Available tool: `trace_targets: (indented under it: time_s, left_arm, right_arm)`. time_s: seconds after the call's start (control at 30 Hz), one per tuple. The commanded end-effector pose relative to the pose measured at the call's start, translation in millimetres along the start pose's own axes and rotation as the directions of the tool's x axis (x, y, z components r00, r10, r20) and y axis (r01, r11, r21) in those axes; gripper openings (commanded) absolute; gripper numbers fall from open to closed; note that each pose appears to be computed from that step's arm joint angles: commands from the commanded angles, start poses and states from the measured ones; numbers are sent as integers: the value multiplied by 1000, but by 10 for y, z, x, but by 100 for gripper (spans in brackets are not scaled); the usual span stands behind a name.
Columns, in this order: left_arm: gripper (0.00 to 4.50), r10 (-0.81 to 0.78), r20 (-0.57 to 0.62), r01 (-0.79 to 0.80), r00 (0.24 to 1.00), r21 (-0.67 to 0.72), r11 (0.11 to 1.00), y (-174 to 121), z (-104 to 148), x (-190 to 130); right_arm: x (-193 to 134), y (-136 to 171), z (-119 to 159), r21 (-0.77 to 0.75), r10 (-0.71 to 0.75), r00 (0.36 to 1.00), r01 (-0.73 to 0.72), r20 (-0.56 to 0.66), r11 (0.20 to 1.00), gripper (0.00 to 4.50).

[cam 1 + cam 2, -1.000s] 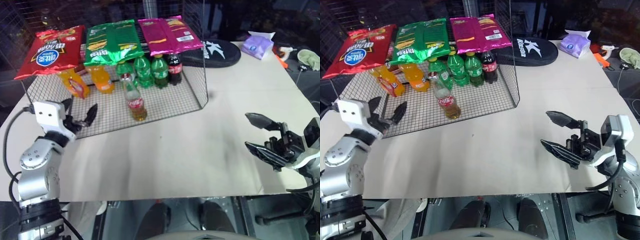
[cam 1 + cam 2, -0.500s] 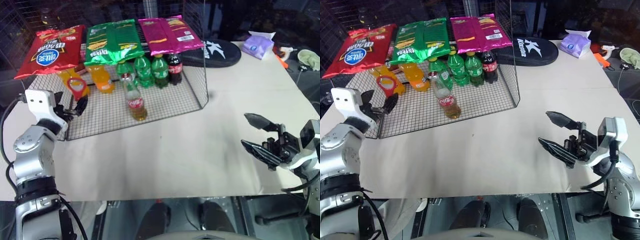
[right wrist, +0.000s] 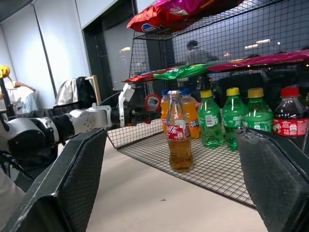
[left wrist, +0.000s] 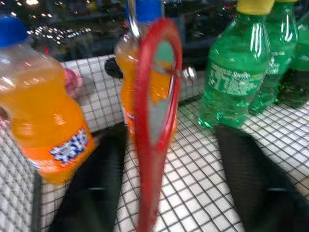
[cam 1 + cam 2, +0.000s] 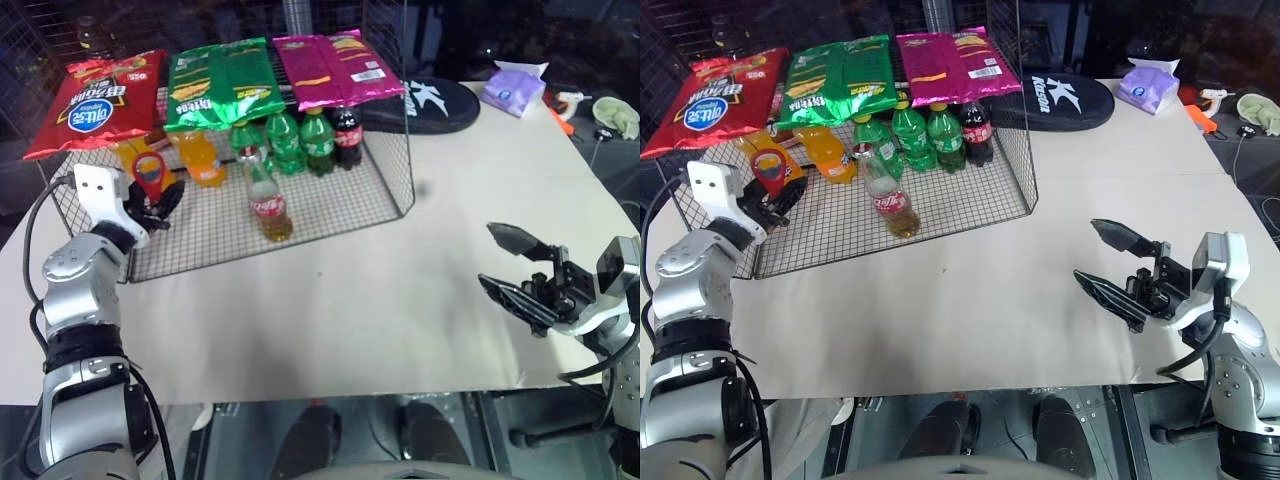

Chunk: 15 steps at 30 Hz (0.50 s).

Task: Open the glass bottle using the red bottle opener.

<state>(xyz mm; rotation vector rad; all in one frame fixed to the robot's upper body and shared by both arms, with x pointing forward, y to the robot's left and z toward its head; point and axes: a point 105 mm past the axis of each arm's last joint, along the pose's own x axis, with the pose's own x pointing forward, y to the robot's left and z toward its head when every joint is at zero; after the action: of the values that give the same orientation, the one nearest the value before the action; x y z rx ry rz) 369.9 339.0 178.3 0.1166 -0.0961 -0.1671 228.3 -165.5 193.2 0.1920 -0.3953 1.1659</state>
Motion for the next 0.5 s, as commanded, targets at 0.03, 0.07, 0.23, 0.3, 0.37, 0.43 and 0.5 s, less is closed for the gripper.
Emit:
trace_targets:
  time_s: [0.03, 0.07, 0.23, 0.3, 0.37, 0.43, 0.5]
  left_arm:
    - [73, 9, 55, -11, 998, 42, 999, 87, 213, 5]
    - [20, 9, 62, -11, 998, 36, 999, 89, 226, 7]
    - [2, -27, 99, 27, 995, -2, 1000, 39, 283, -14]
    - [2, -58, 126, 62, 990, -33, 998, -15, 315, -36]
    - [2, -81, 159, 94, 984, -74, 993, -63, 362, -59]
    - [2, -97, 184, 118, 978, -108, 987, -103, 396, -78]
    - [2, -136, 203, 165, 970, -131, 978, -186, 421, -97]
  right_arm:
    - [29, 44, 76, -43, 11, 1000, -10, 22, 999, 433]
    - [26, 47, 72, -43, 8, 1000, -7, 22, 999, 433]
    - [16, 53, 47, -38, -6, 1000, 7, 22, 999, 433]
    - [9, 56, 38, -38, -9, 1000, 9, 19, 999, 433]
    - [4, 55, 34, -36, -11, 1000, 12, 18, 999, 433]
    - [2, 50, 26, -34, -13, 1000, 14, 17, 999, 433]
    - [1, 40, 15, -34, -13, 1000, 14, 13, 999, 433]
